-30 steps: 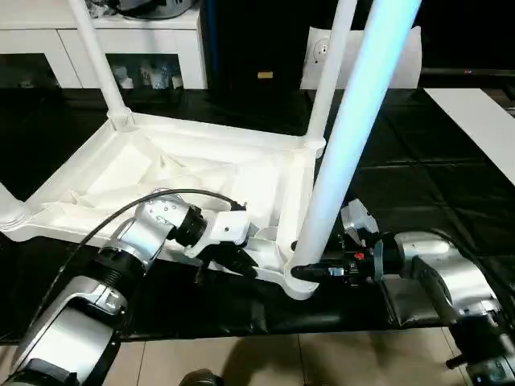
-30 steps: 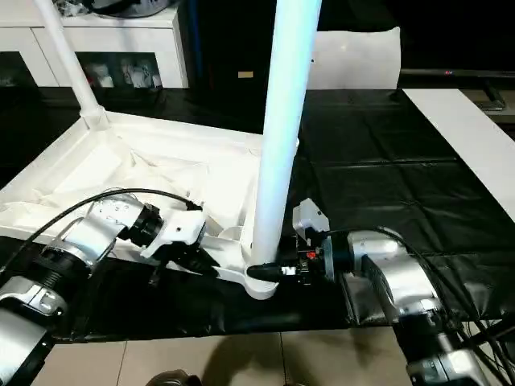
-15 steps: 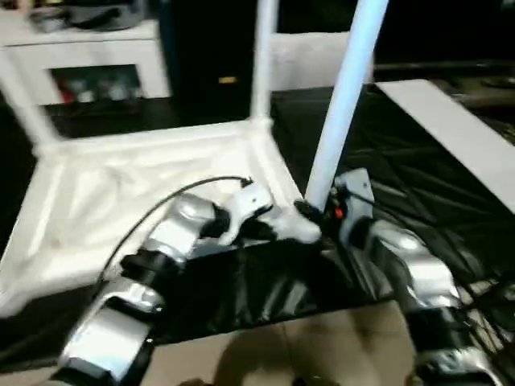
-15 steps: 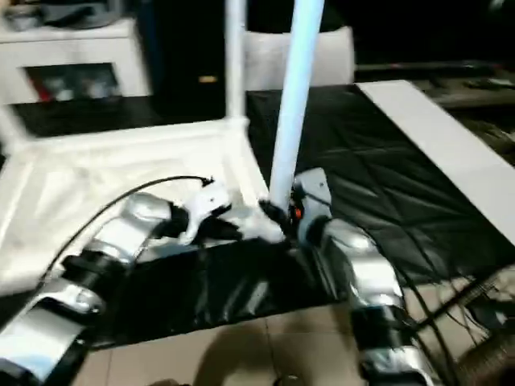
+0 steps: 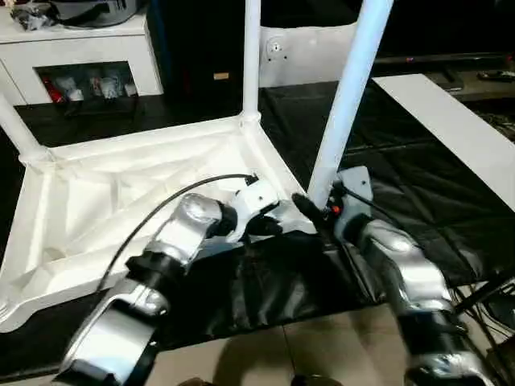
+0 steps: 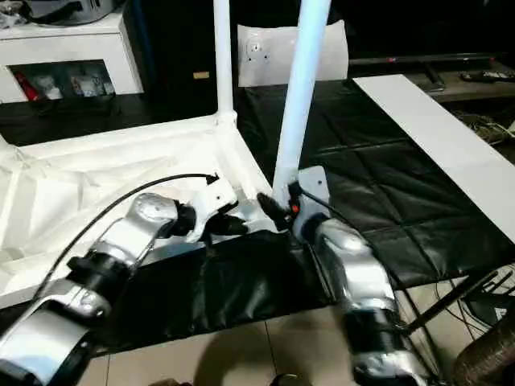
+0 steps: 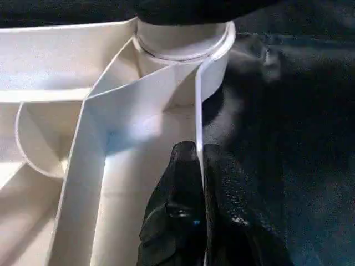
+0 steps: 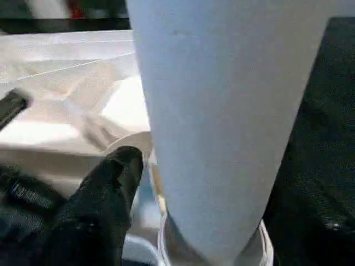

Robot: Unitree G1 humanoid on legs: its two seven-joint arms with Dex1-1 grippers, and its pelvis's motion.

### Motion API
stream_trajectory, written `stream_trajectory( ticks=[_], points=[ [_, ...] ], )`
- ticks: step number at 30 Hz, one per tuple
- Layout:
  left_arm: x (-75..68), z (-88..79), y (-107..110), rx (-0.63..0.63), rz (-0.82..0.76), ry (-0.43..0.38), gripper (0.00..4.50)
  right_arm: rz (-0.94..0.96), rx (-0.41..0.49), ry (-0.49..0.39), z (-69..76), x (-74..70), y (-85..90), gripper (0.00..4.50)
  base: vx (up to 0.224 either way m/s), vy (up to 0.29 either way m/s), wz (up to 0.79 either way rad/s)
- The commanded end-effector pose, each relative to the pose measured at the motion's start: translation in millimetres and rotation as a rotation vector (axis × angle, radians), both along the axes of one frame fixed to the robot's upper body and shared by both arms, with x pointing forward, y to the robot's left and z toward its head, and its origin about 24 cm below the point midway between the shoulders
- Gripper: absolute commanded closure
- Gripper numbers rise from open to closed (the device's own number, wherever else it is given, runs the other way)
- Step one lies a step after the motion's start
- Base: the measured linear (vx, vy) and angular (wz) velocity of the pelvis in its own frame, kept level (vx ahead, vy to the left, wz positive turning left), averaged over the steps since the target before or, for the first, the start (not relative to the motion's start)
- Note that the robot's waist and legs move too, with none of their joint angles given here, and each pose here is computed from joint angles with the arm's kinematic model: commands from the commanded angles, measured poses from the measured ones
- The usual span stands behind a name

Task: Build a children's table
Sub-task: Rotate leg to tighten

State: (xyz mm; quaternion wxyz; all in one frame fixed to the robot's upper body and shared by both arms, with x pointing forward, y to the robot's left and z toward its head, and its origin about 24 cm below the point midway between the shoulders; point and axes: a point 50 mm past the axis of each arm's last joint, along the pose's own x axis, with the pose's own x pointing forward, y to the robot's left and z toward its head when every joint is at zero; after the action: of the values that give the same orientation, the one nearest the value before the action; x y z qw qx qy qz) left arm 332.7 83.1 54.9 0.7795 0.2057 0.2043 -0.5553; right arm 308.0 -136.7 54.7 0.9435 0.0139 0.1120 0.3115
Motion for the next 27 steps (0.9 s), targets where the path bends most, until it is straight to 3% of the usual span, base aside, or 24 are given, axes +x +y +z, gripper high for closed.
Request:
stream_trajectory(
  ticks=[1, 7, 16, 17, 27],
  points=[
    [-2.6, 9.6, -2, -0.025, -0.098, -0.063, 4.50, 0.156, 0.022, -0.052, 7.6, -6.5, 7.4, 0.87, 0.000, 0.000, 0.00],
    [-12.3, 5.1, 15, 0.033, -0.285, -0.041, 4.50, 0.373, 0.014, -0.030, 12.5, -20.9, -14.6, 0.31, 0.000, 0.000, 0.00],
    [-18.1, 7.4, 32, 0.111, -0.503, 0.006, 4.50, 0.699, -0.061, -0.006, 14.7, -36.9, -32.1, 0.31, 0.000, 0.000, 0.00],
    [-18.9, 7.6, 34, 0.123, -0.526, 0.012, 4.50, 0.721, -0.061, 0.002, 15.0, -37.4, -32.6, 0.57, 0.000, 0.000, 0.00],
    [-27.1, 8.5, 31, 0.160, -0.701, 0.039, 4.50, 0.844, -0.066, 0.037, 13.0, -35.5, -28.1, 1.18, 0.000, 0.000, 0.00]
  ],
)
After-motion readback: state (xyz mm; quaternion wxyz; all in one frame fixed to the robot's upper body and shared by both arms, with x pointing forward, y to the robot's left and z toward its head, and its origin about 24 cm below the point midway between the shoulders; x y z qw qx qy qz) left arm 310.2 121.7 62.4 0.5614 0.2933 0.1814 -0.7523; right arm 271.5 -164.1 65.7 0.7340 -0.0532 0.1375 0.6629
